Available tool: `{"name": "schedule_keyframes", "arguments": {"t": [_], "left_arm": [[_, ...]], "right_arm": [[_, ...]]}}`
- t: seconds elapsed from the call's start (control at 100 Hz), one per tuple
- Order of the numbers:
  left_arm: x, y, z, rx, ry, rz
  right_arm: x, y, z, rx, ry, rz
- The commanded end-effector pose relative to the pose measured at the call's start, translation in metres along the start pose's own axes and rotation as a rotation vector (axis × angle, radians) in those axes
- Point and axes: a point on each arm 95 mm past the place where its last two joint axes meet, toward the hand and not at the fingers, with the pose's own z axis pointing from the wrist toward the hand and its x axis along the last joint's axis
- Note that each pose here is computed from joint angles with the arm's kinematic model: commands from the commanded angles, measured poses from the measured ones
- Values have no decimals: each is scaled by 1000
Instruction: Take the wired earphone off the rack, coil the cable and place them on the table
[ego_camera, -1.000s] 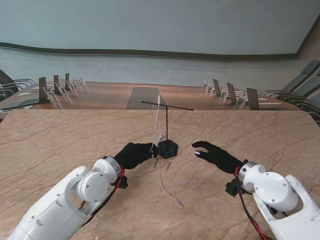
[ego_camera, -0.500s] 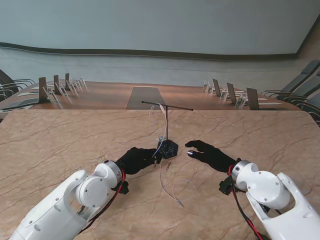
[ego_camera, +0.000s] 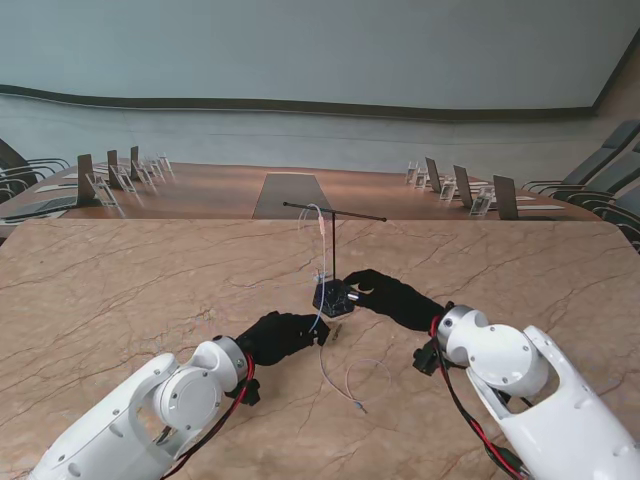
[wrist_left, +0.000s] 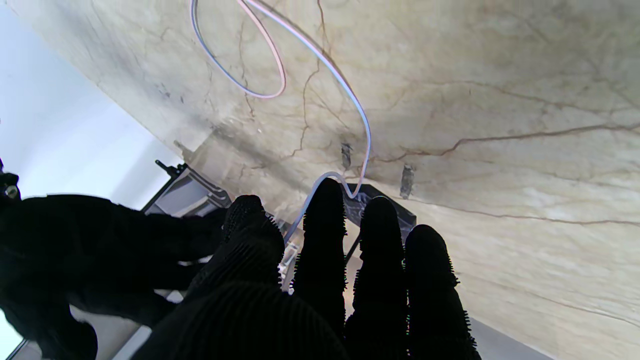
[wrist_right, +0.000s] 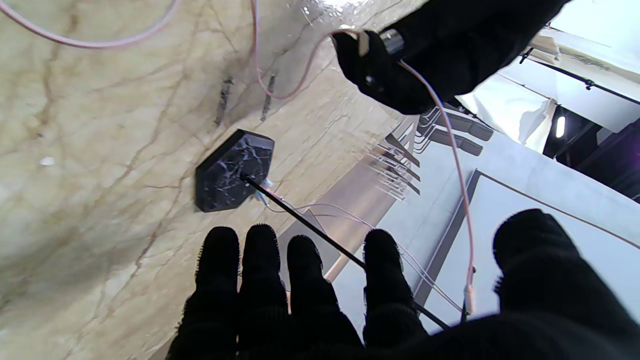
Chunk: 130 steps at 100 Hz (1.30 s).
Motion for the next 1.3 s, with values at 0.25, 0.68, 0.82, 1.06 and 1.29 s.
{"name": "schedule_keyframes", "arguments": {"t": [0.25, 0.68, 0.82, 1.06, 1.29], "left_arm": [[13, 17, 0, -60, 40, -18], [20, 31, -4, -124, 45, -10], [21, 36, -4, -140, 42, -10], [22, 40, -3, -162, 38, -9], [22, 42, -4, -169, 31, -10]], "right_arm": [[16, 4, 16, 12, 34, 6], [24, 7, 37, 23, 55, 29], [27, 9, 43, 19, 68, 45], [32, 12, 51, 7, 81, 60], [34, 13, 55, -8, 84, 72]]}}
